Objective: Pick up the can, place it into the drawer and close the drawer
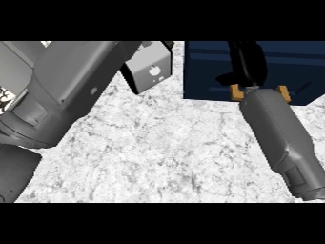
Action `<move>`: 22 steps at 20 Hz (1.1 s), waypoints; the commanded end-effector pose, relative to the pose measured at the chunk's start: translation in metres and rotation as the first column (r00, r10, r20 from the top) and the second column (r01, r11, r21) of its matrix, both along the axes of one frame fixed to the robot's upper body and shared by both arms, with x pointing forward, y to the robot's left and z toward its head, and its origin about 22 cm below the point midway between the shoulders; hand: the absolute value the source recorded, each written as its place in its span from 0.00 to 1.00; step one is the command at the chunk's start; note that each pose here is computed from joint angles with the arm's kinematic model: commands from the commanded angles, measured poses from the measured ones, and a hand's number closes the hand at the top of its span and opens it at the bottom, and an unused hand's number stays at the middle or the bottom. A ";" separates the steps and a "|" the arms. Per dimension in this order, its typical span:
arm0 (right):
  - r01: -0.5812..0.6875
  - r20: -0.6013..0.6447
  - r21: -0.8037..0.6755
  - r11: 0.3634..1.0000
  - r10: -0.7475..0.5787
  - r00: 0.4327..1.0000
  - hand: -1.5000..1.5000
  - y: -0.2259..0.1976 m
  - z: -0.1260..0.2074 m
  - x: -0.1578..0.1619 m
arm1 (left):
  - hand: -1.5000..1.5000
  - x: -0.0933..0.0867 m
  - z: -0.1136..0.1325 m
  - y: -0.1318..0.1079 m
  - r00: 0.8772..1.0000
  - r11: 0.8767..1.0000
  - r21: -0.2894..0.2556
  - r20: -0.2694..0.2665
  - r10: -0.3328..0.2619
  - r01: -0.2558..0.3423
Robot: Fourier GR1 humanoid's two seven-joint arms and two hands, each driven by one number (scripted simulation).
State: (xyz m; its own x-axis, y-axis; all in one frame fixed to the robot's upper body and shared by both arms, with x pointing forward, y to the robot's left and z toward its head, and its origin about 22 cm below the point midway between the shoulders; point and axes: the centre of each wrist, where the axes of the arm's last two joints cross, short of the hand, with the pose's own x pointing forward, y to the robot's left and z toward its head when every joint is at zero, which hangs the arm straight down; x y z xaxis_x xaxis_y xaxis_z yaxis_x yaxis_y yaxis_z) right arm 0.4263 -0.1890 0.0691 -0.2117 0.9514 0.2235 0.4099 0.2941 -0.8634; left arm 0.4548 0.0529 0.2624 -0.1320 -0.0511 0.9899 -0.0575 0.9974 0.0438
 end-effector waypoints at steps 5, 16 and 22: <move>0.044 0.074 -0.025 0.999 -0.042 0.996 0.00 0.012 0.035 0.030 | 0.00 0.001 -0.013 0.035 1.000 1.000 0.012 -0.004 0.001 -0.001; 0.023 0.098 0.051 0.998 -0.028 0.995 0.00 0.022 0.076 0.046 | 0.00 -0.008 -0.015 0.064 0.999 1.000 0.004 -0.022 -0.029 0.030; -0.065 0.125 0.165 0.984 0.044 0.991 0.00 0.019 0.069 0.044 | 0.00 -0.017 -0.014 0.066 1.000 1.000 0.001 -0.008 -0.023 0.023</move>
